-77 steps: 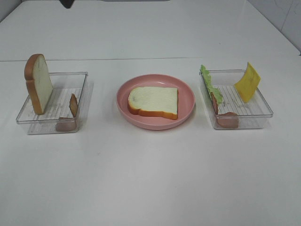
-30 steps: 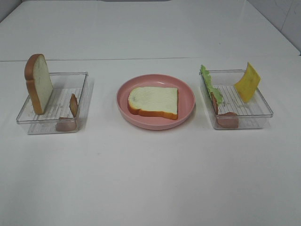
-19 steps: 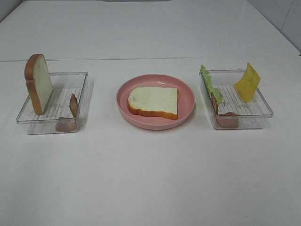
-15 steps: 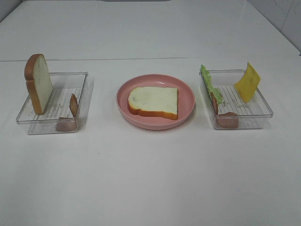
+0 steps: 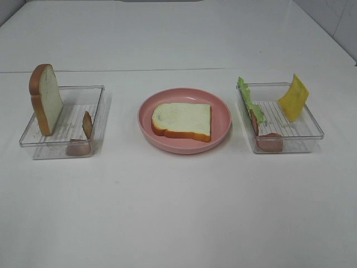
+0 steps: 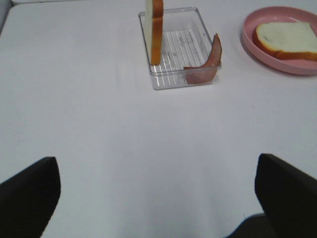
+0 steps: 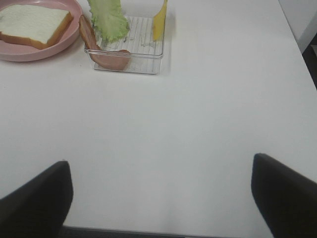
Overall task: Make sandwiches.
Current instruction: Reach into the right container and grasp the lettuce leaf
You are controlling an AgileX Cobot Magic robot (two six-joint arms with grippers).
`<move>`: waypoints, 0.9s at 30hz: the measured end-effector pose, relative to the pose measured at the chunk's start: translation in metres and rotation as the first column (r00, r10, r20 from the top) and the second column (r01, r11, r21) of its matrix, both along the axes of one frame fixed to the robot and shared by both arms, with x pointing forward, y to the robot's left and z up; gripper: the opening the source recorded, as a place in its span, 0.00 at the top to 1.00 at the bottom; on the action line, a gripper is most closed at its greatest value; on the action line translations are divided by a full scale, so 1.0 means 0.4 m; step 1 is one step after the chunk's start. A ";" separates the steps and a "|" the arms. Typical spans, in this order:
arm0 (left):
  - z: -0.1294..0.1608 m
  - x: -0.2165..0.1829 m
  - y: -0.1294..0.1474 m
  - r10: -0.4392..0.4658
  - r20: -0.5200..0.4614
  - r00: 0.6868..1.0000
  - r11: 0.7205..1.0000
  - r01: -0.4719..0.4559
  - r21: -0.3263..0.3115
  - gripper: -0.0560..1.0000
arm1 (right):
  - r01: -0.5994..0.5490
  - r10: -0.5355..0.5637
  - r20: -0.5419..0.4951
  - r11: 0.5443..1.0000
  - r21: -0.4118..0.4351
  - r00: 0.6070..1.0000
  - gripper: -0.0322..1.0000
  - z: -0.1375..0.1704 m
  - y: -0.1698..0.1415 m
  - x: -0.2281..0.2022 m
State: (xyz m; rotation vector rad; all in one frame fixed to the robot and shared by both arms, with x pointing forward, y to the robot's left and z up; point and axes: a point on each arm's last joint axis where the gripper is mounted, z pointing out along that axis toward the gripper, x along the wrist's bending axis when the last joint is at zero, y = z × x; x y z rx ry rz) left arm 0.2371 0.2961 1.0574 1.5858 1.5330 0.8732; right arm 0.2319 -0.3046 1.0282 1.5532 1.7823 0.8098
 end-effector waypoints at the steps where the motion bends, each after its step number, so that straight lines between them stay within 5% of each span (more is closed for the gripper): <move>1: 0.000 -0.007 0.000 0.013 0.019 1.000 1.000 -0.013 0.000 0.01 | 0.000 0.000 0.000 1.000 0.000 1.000 0.06 0.000 0.000 0.000; 27: -0.001 -0.017 -0.001 0.034 0.044 0.998 0.999 -0.035 0.001 0.01 | -0.001 0.001 0.000 1.000 0.001 1.000 0.06 0.000 0.000 0.000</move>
